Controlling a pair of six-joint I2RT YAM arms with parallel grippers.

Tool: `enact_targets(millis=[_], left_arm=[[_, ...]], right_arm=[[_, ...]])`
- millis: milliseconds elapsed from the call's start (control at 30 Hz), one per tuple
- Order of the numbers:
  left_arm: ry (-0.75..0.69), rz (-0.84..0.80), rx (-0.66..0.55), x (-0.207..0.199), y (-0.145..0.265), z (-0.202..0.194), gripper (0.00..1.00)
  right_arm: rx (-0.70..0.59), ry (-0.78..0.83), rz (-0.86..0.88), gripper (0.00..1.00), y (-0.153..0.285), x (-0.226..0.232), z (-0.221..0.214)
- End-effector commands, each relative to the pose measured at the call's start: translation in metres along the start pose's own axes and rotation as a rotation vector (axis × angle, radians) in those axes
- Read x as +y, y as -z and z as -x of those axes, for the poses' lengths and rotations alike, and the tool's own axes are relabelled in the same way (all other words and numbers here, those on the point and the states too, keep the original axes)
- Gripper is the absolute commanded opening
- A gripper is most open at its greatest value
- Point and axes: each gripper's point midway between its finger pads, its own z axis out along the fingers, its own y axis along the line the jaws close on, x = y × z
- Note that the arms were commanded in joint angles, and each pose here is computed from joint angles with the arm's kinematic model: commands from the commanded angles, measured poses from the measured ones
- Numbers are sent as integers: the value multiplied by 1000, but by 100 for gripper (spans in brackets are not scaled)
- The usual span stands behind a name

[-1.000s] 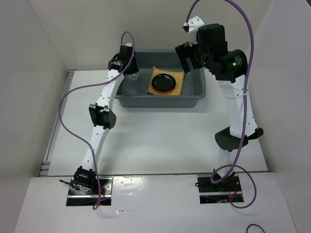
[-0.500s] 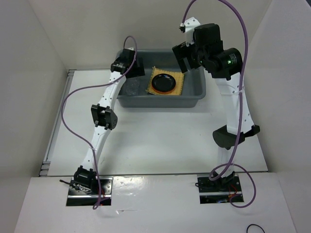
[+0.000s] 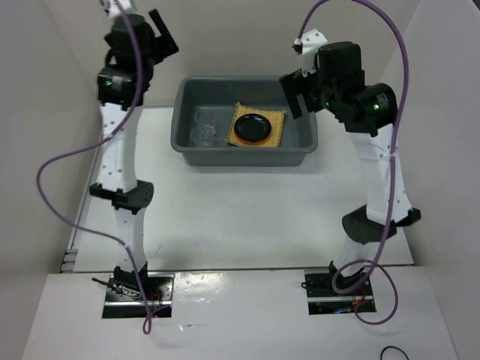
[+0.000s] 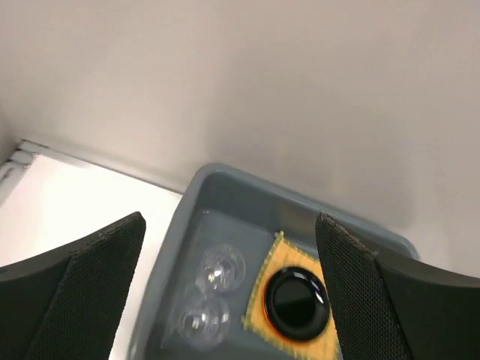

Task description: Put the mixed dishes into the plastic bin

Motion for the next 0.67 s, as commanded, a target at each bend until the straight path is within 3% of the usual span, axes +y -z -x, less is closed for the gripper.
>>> enact_targets(millis=[0,67,100,167,200,233,267,300,367,467,500,633], left_arm=[[-78,121,140,41,31,-16,100],[-88,107,169,44,61,-10,100],[-145,146,261,58,55,-45,100],[-172,125,269,65,96,-40,100],[-146,102,216,71,127,-20,100],[-159,86,237,77,139,-28,100],[-191,105,314,92,145,-62,100],[-144,58,244,95,175,-43,100],[-134,14,286,109,199,-66,100],[-137,-28,365,114,213,-93,100],[-142,-37,402,115,216,-101,100],[-168,-95,465,114,222,-125,100]], right_arm=[[-28,-16,-62,98,49,-23,-10],[-46,-1,-67,98,77,-29,-19],[6,14,-56,98,73,-25,-37],[9,32,-25,98,89,-16,-51],[18,41,-13,98,103,-13,-68],[21,42,-3,98,110,-12,-77],[25,48,6,98,116,-10,-87],[43,54,10,98,126,-9,-108],[75,74,3,98,136,-9,-141],[74,72,-51,98,141,-14,-169],[12,50,-73,98,156,-20,-173],[-13,-7,-93,98,140,-14,-191]])
